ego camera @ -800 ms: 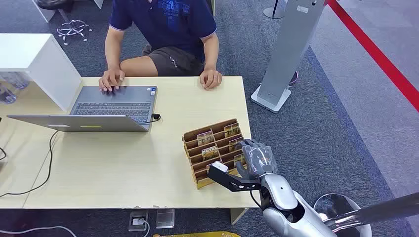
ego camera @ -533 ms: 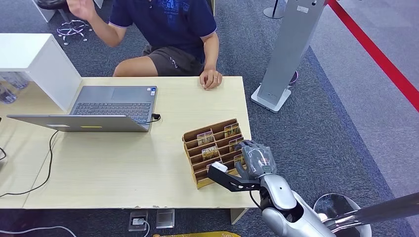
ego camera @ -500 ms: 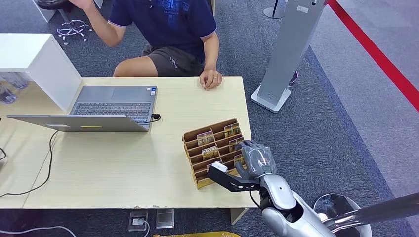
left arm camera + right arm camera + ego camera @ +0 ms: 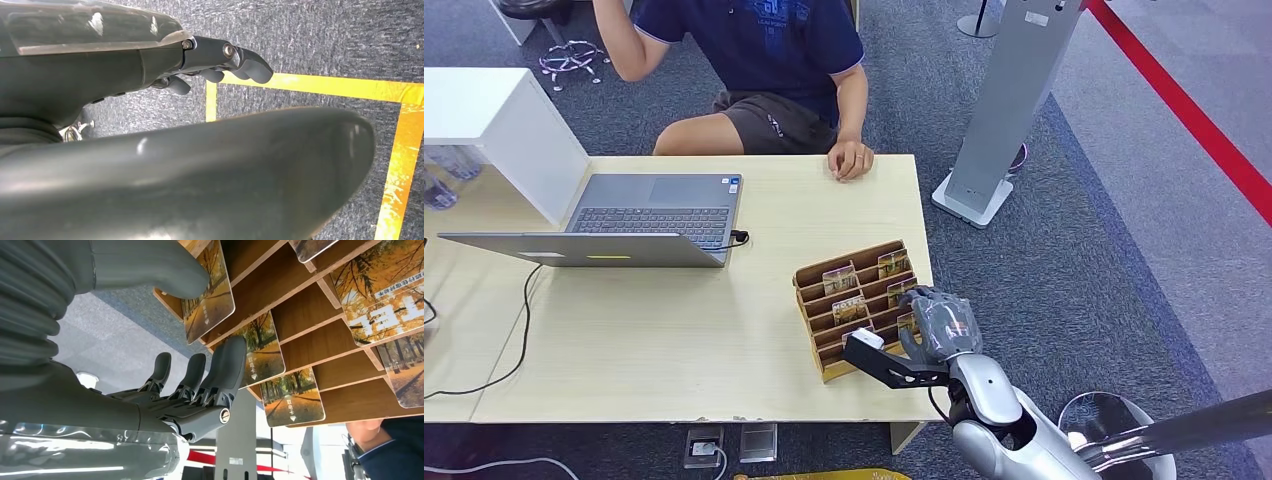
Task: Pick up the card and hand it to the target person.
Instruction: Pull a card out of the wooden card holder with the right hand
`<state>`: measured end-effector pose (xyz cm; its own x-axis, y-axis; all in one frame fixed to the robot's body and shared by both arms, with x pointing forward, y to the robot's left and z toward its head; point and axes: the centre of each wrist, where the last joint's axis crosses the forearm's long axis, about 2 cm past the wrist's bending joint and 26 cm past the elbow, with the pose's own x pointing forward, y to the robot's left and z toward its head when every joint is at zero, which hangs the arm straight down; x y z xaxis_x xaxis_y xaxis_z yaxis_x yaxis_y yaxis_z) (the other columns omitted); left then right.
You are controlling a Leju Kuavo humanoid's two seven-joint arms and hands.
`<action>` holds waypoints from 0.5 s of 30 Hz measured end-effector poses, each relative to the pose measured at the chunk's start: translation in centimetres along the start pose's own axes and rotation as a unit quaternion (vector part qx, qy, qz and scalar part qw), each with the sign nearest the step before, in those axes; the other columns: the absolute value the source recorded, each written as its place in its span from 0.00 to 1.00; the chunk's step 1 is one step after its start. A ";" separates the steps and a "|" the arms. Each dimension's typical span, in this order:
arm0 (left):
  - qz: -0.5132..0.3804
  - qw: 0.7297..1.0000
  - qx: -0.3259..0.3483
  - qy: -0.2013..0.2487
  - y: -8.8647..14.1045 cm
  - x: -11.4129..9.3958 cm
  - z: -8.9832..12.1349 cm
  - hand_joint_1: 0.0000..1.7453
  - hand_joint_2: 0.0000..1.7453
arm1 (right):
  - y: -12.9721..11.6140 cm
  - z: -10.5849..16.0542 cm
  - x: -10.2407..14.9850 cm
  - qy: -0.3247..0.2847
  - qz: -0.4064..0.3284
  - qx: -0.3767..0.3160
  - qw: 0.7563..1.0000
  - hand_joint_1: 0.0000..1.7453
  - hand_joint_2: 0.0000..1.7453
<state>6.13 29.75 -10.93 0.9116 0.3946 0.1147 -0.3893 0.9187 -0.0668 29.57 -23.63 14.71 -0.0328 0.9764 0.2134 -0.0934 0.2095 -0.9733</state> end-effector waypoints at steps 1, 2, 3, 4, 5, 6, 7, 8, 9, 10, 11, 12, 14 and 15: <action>0.000 1.000 0.000 0.000 0.0 0.0 0.0 0.00 0.00 | 0.0 0.0 0.0 0.000 -0.001 0.001 1.000 0.47 1.00; 0.000 1.000 0.000 0.001 0.0 0.0 0.0 0.00 0.00 | 0.0 0.0 0.0 0.001 -0.002 0.002 1.000 0.46 1.00; 0.000 1.000 0.000 0.001 0.0 0.0 0.0 0.00 0.00 | 0.1 0.0 0.0 0.002 -0.003 0.003 1.000 0.46 1.00; 0.000 1.000 0.000 0.002 0.0 0.0 0.0 0.00 0.00 | 0.1 0.1 0.0 0.003 -0.003 0.003 1.000 0.45 1.00; 0.000 1.000 0.000 0.002 0.0 0.0 0.0 0.00 0.00 | 0.1 0.1 0.0 0.004 -0.003 0.004 1.000 0.45 1.00; -0.001 1.000 0.000 0.002 0.0 0.0 0.0 0.00 0.00 | 0.2 0.2 0.0 0.005 -0.004 0.005 1.000 0.45 1.00; -0.001 1.000 0.000 0.002 0.0 0.0 0.0 0.00 0.00 | 0.3 0.2 -0.1 0.006 -0.004 0.006 1.000 0.45 1.00; -0.001 1.000 0.000 0.002 0.0 0.0 0.0 0.00 0.00 | 0.4 0.3 -0.1 0.007 -0.004 0.007 1.000 0.45 1.00; -0.001 1.000 0.000 0.002 0.0 0.0 0.0 0.00 0.00 | 0.5 0.4 -0.1 0.009 -0.004 0.009 1.000 0.45 1.00; -0.002 1.000 0.000 0.002 0.0 0.0 0.0 0.00 0.00 | 0.6 0.4 -0.1 0.010 -0.005 0.010 1.000 0.45 1.00; -0.002 1.000 0.000 0.002 0.0 0.0 0.0 0.00 0.00 | 0.6 0.5 -0.2 0.011 -0.005 0.011 1.000 0.45 1.00; -0.003 1.000 0.000 0.002 0.0 0.0 0.0 0.00 0.00 | 0.7 0.6 -0.2 0.013 -0.005 0.012 1.000 0.45 1.00; -0.005 1.000 -0.001 0.002 0.0 0.0 0.0 0.00 0.00 | 0.8 0.7 -0.3 0.016 -0.006 0.014 1.000 0.46 1.00; -0.006 1.000 -0.001 0.002 0.0 0.0 0.0 0.00 0.00 | 0.9 0.7 -0.4 0.017 -0.006 0.015 1.000 0.46 1.00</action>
<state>6.13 29.75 -10.93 0.9164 0.3844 0.1115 -0.3790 0.9230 -0.0667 28.76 -23.83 13.82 0.0031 0.9753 0.2210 -0.1234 0.2197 -0.9677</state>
